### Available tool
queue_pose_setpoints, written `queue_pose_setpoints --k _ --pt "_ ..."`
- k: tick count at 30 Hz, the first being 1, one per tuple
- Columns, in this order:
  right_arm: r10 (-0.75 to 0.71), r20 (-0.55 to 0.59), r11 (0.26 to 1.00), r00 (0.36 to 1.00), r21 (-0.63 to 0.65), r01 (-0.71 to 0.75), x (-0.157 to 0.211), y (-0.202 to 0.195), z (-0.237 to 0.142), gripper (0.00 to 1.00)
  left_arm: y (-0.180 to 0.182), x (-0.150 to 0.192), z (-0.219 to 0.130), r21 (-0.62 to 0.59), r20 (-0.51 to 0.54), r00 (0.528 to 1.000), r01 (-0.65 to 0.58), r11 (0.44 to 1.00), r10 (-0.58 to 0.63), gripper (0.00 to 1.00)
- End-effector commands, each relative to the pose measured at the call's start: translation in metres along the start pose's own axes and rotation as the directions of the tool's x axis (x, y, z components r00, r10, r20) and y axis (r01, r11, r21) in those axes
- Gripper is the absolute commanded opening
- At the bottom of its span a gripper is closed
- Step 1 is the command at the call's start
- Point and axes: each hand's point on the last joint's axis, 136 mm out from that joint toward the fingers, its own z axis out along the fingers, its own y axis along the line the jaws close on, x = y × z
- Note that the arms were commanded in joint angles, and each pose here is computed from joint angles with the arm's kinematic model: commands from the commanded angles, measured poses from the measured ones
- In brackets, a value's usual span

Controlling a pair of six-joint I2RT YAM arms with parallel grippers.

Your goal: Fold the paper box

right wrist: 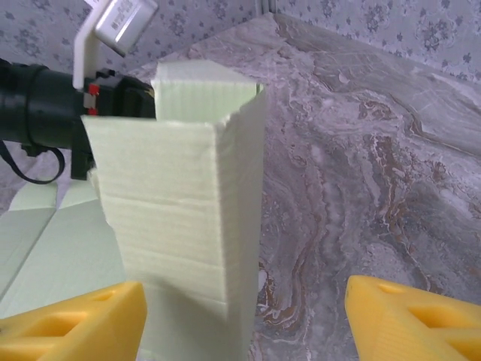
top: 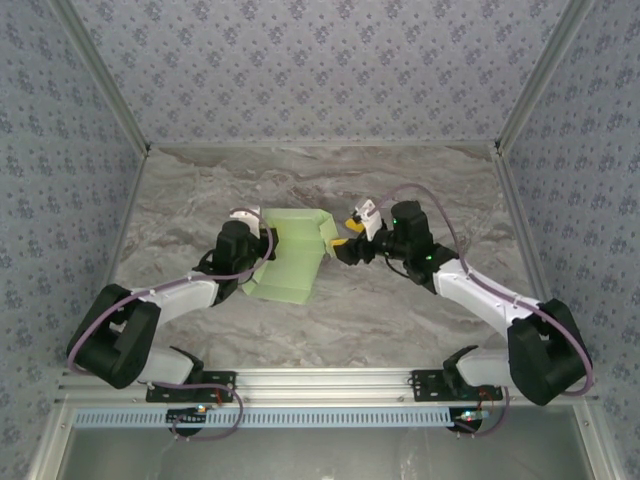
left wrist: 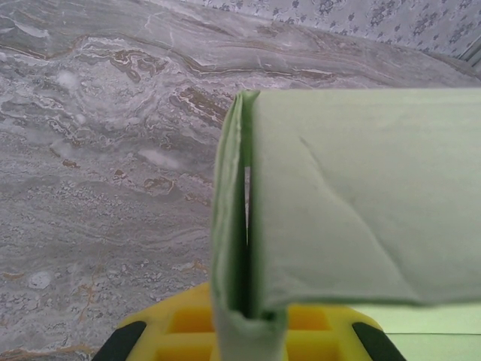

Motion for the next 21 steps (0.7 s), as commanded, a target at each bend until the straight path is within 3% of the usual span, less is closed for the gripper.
queue_pose_setpoints --k 1,9,21 --pt "-0.027 0.021 0.997 0.999 -0.069 0.028 -0.011 0.012 -0.007 0.7 -0.007 -0.01 0.002 0.02 0.022 1.0 -0.017 1.0 0.017 0.0" --pt "-0.044 0.044 0.996 0.998 -0.081 0.048 -0.015 0.018 0.005 0.62 -0.01 -0.007 0.004 0.033 0.009 1.0 -0.014 0.999 0.014 0.0" --pt "-0.091 0.025 0.995 0.996 0.034 0.09 -0.02 0.006 0.031 0.47 -0.008 -0.004 0.005 0.012 -0.001 0.999 -0.04 0.999 0.04 0.0"
